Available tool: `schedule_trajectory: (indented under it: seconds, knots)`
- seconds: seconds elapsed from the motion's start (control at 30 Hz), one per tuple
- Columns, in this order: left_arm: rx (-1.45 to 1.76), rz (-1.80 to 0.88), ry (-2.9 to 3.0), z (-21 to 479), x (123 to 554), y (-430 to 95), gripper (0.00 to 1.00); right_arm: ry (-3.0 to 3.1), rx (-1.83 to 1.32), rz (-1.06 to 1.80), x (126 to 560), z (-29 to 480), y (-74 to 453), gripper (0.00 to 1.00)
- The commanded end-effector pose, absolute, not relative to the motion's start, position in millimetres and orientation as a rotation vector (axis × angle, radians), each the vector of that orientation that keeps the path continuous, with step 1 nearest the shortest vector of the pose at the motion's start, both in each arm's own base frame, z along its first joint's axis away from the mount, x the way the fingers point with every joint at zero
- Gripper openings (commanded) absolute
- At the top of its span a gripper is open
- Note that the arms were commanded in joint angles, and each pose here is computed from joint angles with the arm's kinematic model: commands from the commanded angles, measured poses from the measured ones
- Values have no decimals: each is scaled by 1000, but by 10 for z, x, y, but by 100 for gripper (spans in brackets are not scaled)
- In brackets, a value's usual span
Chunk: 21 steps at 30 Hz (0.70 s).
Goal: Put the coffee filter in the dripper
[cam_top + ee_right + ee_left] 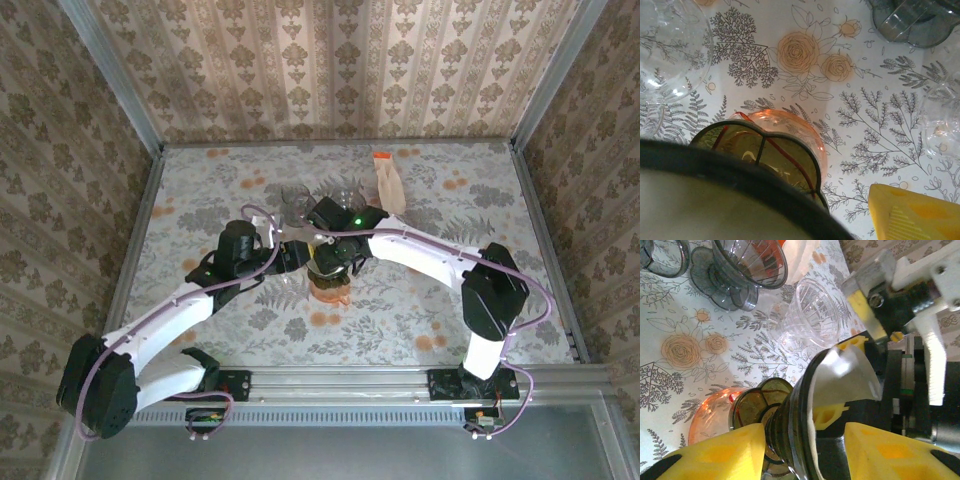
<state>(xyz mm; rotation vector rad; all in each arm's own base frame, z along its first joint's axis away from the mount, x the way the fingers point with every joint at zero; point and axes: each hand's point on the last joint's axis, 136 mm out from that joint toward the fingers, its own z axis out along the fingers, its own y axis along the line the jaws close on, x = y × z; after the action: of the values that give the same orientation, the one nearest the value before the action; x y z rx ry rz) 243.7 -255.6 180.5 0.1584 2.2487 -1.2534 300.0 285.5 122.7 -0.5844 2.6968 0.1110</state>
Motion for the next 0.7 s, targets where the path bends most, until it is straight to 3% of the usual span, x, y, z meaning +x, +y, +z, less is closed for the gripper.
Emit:
schedule_trajectory:
  seconds: [0.0, 0.37, 0.67]
  knots:
    - [163, -1281, 2250, 1779, 2401, -2580, 46, 2718, -577, 114, 2986, 1120, 2861, 70]
    - [166, -1266, 2270, 1723, 2375, -2578, 40, 2722, -562, 110, 2985, 1082, 2851, 71]
    - [183, -1213, 2298, 1685, 2346, -2557, 29, 2711, -553, 112, 2999, 1112, 2852, 71]
